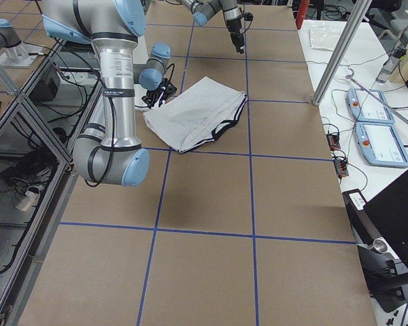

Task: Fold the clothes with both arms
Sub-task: 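Move both grippers to the near edges of the rotated folded shirt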

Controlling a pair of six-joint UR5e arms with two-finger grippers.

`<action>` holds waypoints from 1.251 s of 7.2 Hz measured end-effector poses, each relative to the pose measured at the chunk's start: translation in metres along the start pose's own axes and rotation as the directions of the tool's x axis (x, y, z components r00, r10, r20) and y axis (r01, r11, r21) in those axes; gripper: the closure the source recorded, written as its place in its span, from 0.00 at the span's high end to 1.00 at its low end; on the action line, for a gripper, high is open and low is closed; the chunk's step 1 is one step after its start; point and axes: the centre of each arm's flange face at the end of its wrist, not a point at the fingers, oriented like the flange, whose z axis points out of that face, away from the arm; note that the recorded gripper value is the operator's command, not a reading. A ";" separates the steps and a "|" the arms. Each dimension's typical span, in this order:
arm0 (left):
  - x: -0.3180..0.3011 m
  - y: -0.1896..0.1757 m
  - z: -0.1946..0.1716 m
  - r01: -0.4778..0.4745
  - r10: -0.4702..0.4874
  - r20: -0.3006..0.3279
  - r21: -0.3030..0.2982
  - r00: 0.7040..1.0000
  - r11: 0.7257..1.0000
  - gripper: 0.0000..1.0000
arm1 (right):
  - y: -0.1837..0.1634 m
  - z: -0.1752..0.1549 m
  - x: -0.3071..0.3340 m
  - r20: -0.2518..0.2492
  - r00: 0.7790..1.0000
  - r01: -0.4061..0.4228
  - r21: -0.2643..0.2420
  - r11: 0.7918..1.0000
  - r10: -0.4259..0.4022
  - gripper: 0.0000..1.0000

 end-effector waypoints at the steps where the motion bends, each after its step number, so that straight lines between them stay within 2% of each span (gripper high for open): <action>1: -0.009 0.034 0.012 0.067 -0.066 0.023 -0.050 0.998 0.997 0.66 | -0.023 -0.012 -0.010 0.044 0.998 -0.040 0.048 0.998 0.038 1.00; 2: -0.020 0.065 0.027 0.123 -0.117 0.069 -0.087 0.991 0.989 0.66 | -0.051 -0.026 -0.035 0.115 0.990 -0.090 0.113 0.989 0.077 1.00; 3: -0.034 0.085 0.041 0.155 -0.144 0.120 -0.092 0.982 0.984 0.66 | -0.075 -0.039 -0.069 0.196 0.976 -0.135 0.201 0.970 0.095 1.00; 4: -0.047 0.102 0.053 0.170 -0.156 0.156 -0.085 0.975 0.982 0.66 | -0.092 -0.045 -0.098 0.262 0.961 -0.170 0.301 0.938 0.090 1.00; 5: -0.055 0.122 0.065 0.179 -0.160 0.183 -0.092 0.970 0.980 0.66 | -0.102 -0.047 -0.117 0.299 0.951 -0.193 0.374 0.907 0.079 1.00; 6: -0.060 0.142 0.074 0.185 -0.160 0.204 -0.107 0.966 0.977 0.65 | -0.108 -0.046 -0.126 0.312 0.947 -0.204 0.408 0.890 0.074 1.00; 8: -0.069 0.161 0.092 0.189 -0.160 0.237 -0.108 0.958 0.976 0.64 | -0.111 -0.046 -0.132 0.320 0.945 -0.209 0.425 0.881 0.070 1.00; 9: -0.072 0.163 0.097 0.189 -0.159 0.244 -0.103 0.957 0.977 0.61 | -0.112 -0.046 -0.132 0.321 0.945 -0.208 0.428 0.879 0.067 1.00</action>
